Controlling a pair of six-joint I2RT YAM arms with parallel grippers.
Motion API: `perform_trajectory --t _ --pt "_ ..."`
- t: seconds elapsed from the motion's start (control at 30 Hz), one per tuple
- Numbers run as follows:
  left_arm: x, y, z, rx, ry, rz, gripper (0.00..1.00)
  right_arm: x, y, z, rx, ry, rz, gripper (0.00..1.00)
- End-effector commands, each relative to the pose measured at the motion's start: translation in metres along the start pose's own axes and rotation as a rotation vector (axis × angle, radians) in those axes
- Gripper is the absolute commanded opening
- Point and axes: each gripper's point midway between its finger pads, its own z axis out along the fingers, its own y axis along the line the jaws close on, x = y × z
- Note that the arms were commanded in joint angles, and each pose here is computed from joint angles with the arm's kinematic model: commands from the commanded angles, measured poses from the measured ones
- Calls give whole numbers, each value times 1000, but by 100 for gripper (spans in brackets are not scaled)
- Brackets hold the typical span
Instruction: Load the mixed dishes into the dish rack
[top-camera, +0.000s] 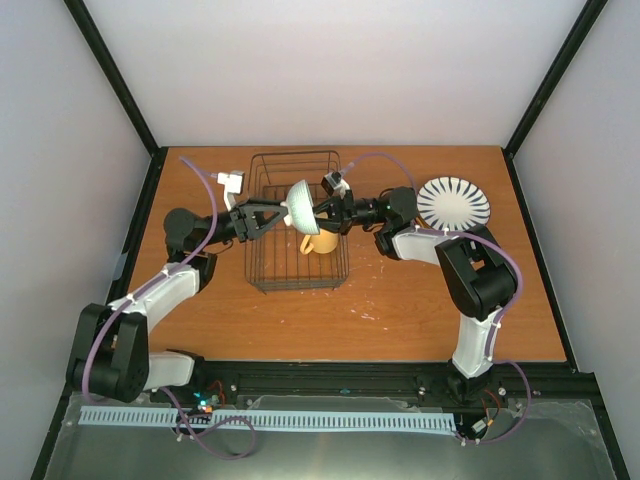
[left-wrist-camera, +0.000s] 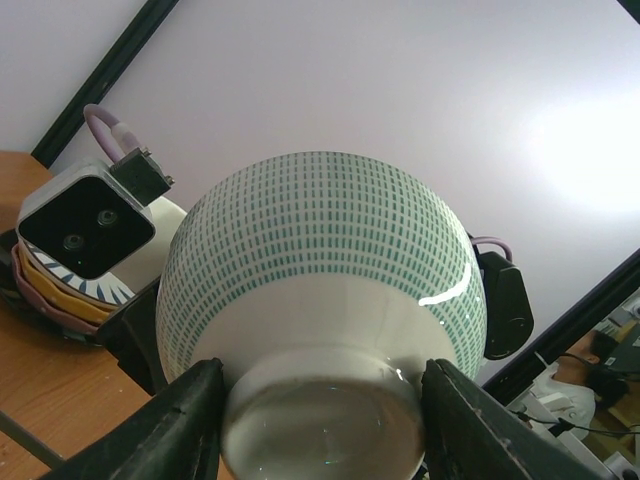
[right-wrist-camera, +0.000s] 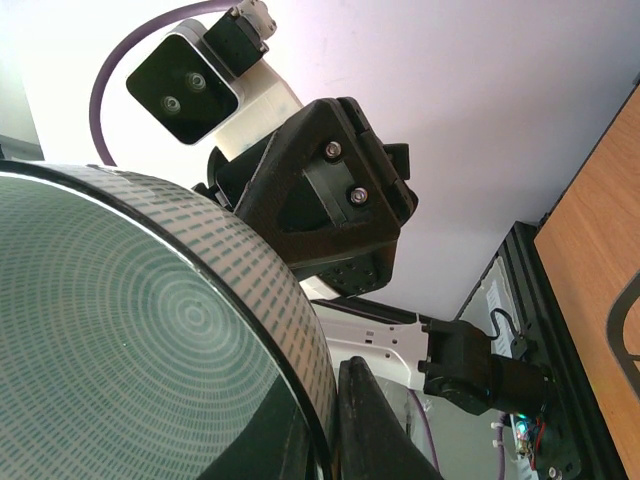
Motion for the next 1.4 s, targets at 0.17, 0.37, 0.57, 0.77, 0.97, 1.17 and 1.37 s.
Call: perform_trajectory --t 0.17,0.37,0.57,0.77,0.97,1.17,1.37 --pt "7 -1 1 6 37 -8 1 -3 37 13 -50 3 -139 12" --pt "2 -5 1 -36 49 21 1 -5 34 13 -50 -6 -138 23" --pt "4 -7 0 -57 56 30 1 -7 33 11 -47 -11 -143 36" --pt "1 -9 0 -99 75 40 0 -11 27 0 -25 -42 -139 38" --pt "-5 -18 -2 -141 90 74 1 -17 11 -21 66 -84 -152 39" --pt "-12 -26 -2 -157 87 96 1 -22 -21 -31 276 -91 -168 44" --pt "-18 -18 -3 -246 103 110 1 -28 -48 -66 569 -125 -166 46"
